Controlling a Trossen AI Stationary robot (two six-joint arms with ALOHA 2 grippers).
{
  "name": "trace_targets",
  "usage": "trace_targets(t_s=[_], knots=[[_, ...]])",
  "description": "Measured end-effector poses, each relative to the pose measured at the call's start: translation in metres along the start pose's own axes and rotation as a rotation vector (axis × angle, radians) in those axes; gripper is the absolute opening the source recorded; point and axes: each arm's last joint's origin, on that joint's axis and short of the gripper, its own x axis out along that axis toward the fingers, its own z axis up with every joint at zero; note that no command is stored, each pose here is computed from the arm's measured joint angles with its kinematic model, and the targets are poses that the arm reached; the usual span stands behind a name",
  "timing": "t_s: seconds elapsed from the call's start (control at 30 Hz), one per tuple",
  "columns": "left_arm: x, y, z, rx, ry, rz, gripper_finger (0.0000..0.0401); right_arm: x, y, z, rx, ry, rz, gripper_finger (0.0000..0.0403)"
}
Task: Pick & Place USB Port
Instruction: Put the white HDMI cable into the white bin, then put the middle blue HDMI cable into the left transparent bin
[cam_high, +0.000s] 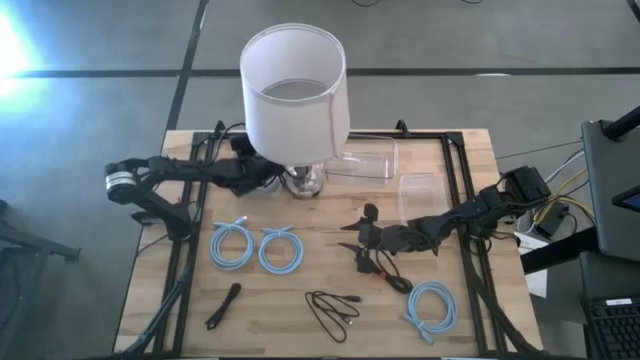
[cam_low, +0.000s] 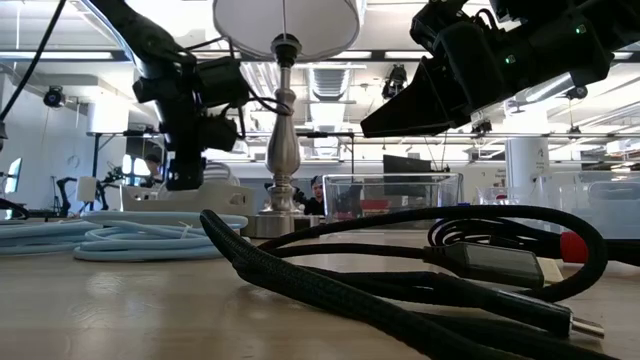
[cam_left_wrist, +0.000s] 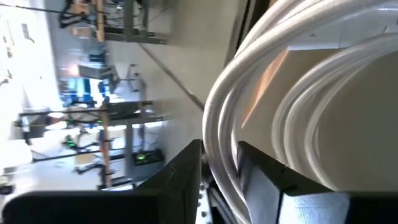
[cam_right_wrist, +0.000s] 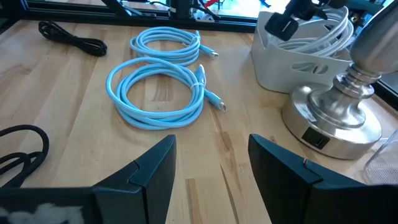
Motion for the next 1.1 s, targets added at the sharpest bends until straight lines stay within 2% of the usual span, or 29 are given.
trace_targets(t_s=[0.27, 0.5, 0.8, 0.93, 1.1], knots=[[-0.017, -0.01, 0.003, 0.053, -0.049, 0.01, 0.0106, 0.0, 0.0, 0.0, 0.0, 0.0, 0.0, 0.0199], [-0.041, -0.019, 0.006, 0.078, -0.108, 0.103, 0.0106, 0.0, 0.0, 0.0, 0.009, 0.0, 0.0, 0.0199], [-0.077, -0.038, 0.003, 0.048, -0.245, 0.063, 0.0106, 0.0, 0.0, 0.0, 0.074, 0.001, 0.001, 0.0199], [-0.092, -0.048, -0.002, -0.016, -0.298, -0.026, 0.0106, 0.0, 0.001, 0.0, 0.089, 0.003, 0.006, 0.0199], [-0.116, -0.059, -0.008, -0.112, -0.373, -0.255, 0.0106, 0.0, 0.001, 0.0, 0.115, 0.005, 0.014, 0.0199]])
